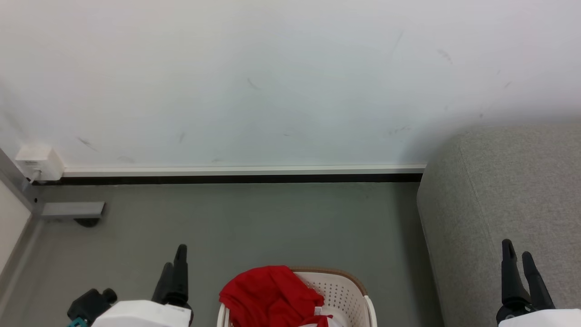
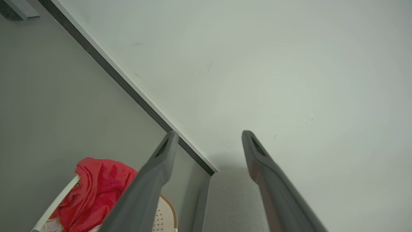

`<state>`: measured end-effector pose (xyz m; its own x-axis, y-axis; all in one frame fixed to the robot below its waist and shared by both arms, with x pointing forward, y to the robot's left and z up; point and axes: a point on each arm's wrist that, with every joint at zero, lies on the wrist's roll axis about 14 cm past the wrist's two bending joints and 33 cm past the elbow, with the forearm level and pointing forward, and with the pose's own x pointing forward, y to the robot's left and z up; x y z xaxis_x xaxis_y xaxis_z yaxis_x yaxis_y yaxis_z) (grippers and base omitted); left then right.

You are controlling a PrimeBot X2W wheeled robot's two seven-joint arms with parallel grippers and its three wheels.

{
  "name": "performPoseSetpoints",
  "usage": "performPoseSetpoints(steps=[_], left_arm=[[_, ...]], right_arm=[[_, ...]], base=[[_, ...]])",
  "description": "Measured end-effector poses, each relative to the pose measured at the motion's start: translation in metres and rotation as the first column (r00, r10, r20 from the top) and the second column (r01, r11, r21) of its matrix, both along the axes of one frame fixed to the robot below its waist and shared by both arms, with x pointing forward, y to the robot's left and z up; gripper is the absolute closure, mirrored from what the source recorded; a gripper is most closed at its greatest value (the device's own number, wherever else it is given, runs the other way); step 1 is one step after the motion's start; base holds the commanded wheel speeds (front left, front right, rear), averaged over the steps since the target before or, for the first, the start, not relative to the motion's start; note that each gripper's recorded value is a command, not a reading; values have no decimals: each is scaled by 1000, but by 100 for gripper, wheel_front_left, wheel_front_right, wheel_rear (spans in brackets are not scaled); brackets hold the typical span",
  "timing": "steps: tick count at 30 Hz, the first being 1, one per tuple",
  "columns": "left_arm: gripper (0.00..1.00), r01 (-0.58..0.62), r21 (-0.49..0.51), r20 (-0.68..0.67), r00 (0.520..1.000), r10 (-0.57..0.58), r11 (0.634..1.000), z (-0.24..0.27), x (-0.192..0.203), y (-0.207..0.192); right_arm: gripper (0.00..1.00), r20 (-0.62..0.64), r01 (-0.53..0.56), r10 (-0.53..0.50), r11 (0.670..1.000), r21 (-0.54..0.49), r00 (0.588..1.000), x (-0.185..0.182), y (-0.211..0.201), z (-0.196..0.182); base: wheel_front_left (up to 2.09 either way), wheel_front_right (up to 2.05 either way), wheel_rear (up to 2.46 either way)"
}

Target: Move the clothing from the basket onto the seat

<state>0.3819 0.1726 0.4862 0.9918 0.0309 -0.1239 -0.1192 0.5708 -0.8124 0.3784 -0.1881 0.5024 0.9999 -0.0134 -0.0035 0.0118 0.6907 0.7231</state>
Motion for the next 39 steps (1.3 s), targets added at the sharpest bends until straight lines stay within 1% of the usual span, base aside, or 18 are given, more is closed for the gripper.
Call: performPoseSetpoints(steps=[8, 16, 25, 32, 39], left_arm=[[0, 16, 153, -23, 1000, -13, 988, -5, 0, -5], [0, 20, 300, -32, 999, -11, 954, -7, -1, -5], [0, 16, 460, -3, 1000, -17, 888, 0, 1, -4], [0, -1, 548, 19, 1000, -12, 837, 5, 0, 0], [0, -27, 639, 42, 999, 0, 769, 11, -2, 9]], right_arm=[[0, 13, -11, 13, 991, -135, 1000, 0, 4, 2], [0, 21, -28, 34, 969, -246, 999, -1, 10, 3], [0, 20, -36, 46, 933, -359, 999, -2, 12, 0], [0, 29, -40, 58, 902, -430, 998, -2, 14, 1], [0, 37, -53, 81, 874, -483, 996, -3, 21, 2]], base=[[0, 0, 0], [0, 0, 0], [0, 0, 0], [0, 0, 0], [0, 0, 0]])
